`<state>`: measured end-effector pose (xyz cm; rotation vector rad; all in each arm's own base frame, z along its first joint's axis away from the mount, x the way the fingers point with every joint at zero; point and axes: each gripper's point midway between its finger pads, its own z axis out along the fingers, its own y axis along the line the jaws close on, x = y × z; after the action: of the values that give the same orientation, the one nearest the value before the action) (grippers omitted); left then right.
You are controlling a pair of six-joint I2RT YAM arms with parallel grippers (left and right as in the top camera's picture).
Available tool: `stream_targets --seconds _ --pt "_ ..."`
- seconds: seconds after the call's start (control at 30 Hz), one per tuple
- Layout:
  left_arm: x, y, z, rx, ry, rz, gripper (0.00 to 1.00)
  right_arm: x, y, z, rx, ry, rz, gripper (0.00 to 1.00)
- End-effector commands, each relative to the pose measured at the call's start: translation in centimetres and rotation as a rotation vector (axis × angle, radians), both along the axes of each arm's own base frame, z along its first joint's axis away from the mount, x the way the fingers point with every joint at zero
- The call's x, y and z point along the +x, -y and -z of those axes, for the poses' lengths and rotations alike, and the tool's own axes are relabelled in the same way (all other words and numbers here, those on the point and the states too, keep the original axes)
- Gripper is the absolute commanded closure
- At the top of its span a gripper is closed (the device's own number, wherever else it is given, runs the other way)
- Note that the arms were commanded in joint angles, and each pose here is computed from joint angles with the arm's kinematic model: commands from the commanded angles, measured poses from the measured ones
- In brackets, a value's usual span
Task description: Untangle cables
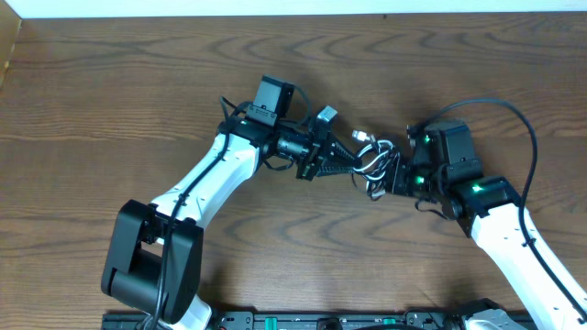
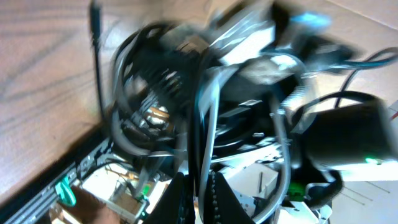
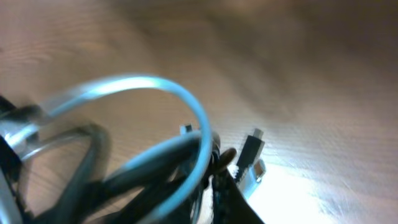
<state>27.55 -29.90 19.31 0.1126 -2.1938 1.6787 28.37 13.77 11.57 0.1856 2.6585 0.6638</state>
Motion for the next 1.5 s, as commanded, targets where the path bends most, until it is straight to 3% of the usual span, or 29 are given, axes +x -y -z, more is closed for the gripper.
stream_targets --seconds 0.0,0.27,0.3,0.4,0.47,0.5,0.67,0.83,0.93,1.0,1.13,1.17,1.27,1.3,1.33,1.47 --pt "1.2 -0.8 -0.2 -0.018 0.055 -0.023 0.92 -1.4 1.8 1.2 -0.093 -0.076 0.049 0.99" --pt "3.1 -2.4 0.2 0.006 0.087 -0.091 0.93 -5.0 5.5 3.3 -0.287 -0.23 0.102 0.98" --pt "3.2 -2.5 0.3 0.012 0.094 -0.097 0.93 -5.1 5.9 3.4 -0.304 -0.233 0.11 0.94" --pt "3.5 -2.6 0.7 0.027 0.146 -0.102 0.93 -4.4 5.9 3.2 -0.303 -0.206 0.123 0.45" --pt "3.5 -2.6 0.7 0.023 0.178 -0.094 0.93 -3.6 4.9 2.8 -0.251 -0.175 0.109 0.23" --pt "3.5 -2.5 0.8 0.021 0.187 -0.09 0.93 -3.2 4.2 2.5 -0.213 -0.157 0.096 0.18" --pt "3.4 -2.5 0.8 0.019 0.195 -0.084 0.93 -1.3 -0.7 0.0 -0.005 -0.01 -0.122 0.2" --pt "2.8 -2.7 1.2 0.019 0.242 -0.057 0.93 -0.5 -3.1 -2.0 0.126 0.07 -0.206 0.25" --pt "2.3 -3.2 2.4 0.056 0.329 -0.024 0.93 0.1 -2.6 -1.9 0.089 0.093 -0.18 0.37" --pt "2.4 -4.4 5.2 0.216 0.375 -0.025 0.93 0.5 -1.5 -1.4 0.029 0.094 -0.141 0.44" --pt "2.7 -10.3 11.8 0.726 0.38 -0.04 0.92 0.2 0.8 0.1 -0.086 0.045 -0.055 0.41" --pt "2.6 -11.1 12.3 0.779 0.375 -0.037 0.88 0.1 1.0 0.3 -0.098 0.035 -0.05 0.41" --pt "2.4 -11.6 12.5 0.801 0.393 -0.015 0.24 -0.4 1.6 0.7 -0.128 0.012 -0.04 0.39" --pt "2.4 -11.6 12.5 0.801 0.393 -0.016 0.13 -0.4 1.7 0.7 -0.132 0.01 -0.038 0.37" --pt "2.5 -11.6 12.5 0.801 0.393 -0.016 0.07 -0.5 1.7 0.8 -0.133 0.008 -0.038 0.37" --pt "2.4 -11.6 12.5 0.798 0.414 0.003 0.05 -0.5 1.7 0.8 -0.133 0.007 -0.039 0.36"
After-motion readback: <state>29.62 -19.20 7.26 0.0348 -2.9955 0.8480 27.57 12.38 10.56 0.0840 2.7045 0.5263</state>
